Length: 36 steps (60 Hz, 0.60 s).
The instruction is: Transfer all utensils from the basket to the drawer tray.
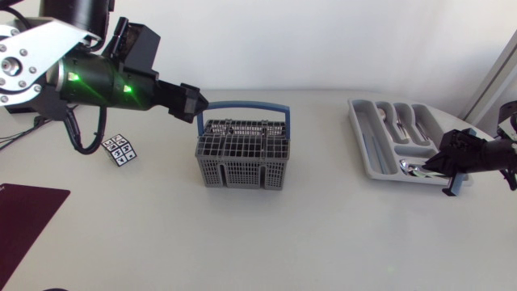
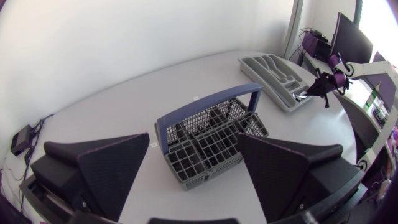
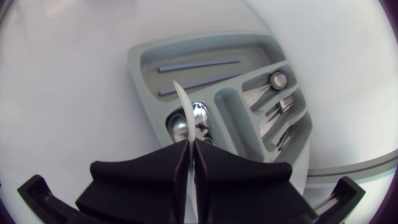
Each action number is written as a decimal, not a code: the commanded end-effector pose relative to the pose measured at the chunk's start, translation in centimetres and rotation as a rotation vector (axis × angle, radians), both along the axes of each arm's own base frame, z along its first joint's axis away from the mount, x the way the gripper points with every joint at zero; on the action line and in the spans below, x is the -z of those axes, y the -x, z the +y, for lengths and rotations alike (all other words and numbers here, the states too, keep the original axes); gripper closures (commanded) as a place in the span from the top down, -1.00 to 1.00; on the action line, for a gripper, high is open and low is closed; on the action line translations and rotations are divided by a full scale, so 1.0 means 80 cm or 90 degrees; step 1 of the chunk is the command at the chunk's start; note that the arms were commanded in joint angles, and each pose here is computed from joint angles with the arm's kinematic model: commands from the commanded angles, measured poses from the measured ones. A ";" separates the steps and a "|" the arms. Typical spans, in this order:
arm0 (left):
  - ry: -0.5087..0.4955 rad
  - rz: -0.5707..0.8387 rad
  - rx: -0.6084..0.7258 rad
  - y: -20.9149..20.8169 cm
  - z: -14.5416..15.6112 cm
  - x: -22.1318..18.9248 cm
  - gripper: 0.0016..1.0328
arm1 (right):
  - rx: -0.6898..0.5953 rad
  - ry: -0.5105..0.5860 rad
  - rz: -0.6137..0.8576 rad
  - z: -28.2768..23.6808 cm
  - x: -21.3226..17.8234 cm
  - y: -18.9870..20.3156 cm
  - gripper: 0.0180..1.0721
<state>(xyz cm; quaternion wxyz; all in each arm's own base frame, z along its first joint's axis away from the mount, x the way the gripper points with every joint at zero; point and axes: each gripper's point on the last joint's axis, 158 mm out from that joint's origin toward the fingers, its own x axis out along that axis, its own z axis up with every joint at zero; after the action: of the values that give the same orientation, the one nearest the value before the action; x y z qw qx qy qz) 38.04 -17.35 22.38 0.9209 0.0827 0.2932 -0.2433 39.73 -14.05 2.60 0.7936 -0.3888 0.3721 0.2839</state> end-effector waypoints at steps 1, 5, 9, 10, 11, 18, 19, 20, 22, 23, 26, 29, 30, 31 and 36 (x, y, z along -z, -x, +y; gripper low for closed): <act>-0.009 -0.008 -0.006 0.003 0.011 0.003 0.92 | -0.015 0.026 0.004 -0.018 0.008 -0.012 -0.85; -0.009 -0.008 -0.013 0.005 0.017 0.007 0.92 | -0.017 0.039 0.010 -0.027 0.015 -0.017 -0.86; -0.009 -0.007 -0.018 0.006 0.021 0.011 0.92 | -0.019 0.054 0.019 -0.037 0.024 -0.022 -0.86; -0.009 -0.005 -0.020 0.007 0.023 0.013 0.92 | -0.019 0.058 0.023 -0.040 0.028 -0.023 -0.85; -0.009 -0.006 -0.021 0.007 0.023 0.013 0.92 | -0.018 0.059 0.025 -0.041 0.031 -0.023 -0.85; -0.016 -0.014 -0.040 0.007 0.036 0.018 0.92 | -0.013 0.067 0.039 -0.054 0.046 -0.026 -0.85; -0.017 -0.014 -0.040 0.007 0.036 0.019 0.92 | -0.012 0.068 0.043 -0.055 0.049 -0.025 -0.85; -0.018 -0.011 -0.042 0.008 0.038 0.022 0.92 | -0.013 0.071 0.044 -0.056 0.050 -0.025 -0.85; -0.019 -0.008 -0.043 0.009 0.039 0.024 0.92 | -0.012 0.074 0.045 -0.058 0.054 -0.025 -0.85; -0.019 -0.007 -0.043 0.009 0.040 0.025 0.92 | -0.012 0.075 0.046 -0.059 0.056 -0.025 -0.85; -0.020 -0.004 -0.046 0.009 0.042 0.028 0.92 | -0.012 0.082 0.042 -0.062 0.059 -0.027 -0.85; -0.019 -0.007 -0.048 0.010 0.044 0.028 0.92 | -0.009 0.088 0.040 -0.065 0.062 -0.027 -0.79; -0.019 -0.006 -0.048 0.011 0.045 0.029 0.92 | -0.009 0.088 0.039 -0.065 0.062 -0.027 -0.79; -0.019 -0.008 -0.048 0.012 0.045 0.028 0.92 | -0.009 0.091 0.037 -0.066 0.063 -0.027 -0.73; -0.017 -0.011 -0.051 0.014 0.047 0.029 0.92 | -0.007 0.098 0.031 -0.068 0.063 -0.028 -0.59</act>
<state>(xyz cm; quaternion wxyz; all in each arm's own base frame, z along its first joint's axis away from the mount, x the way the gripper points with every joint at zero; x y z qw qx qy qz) 37.27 -14.19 20.39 0.9296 0.0790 0.2952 -0.2061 42.34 -19.05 -1.63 0.7586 -0.4343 0.4071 0.2648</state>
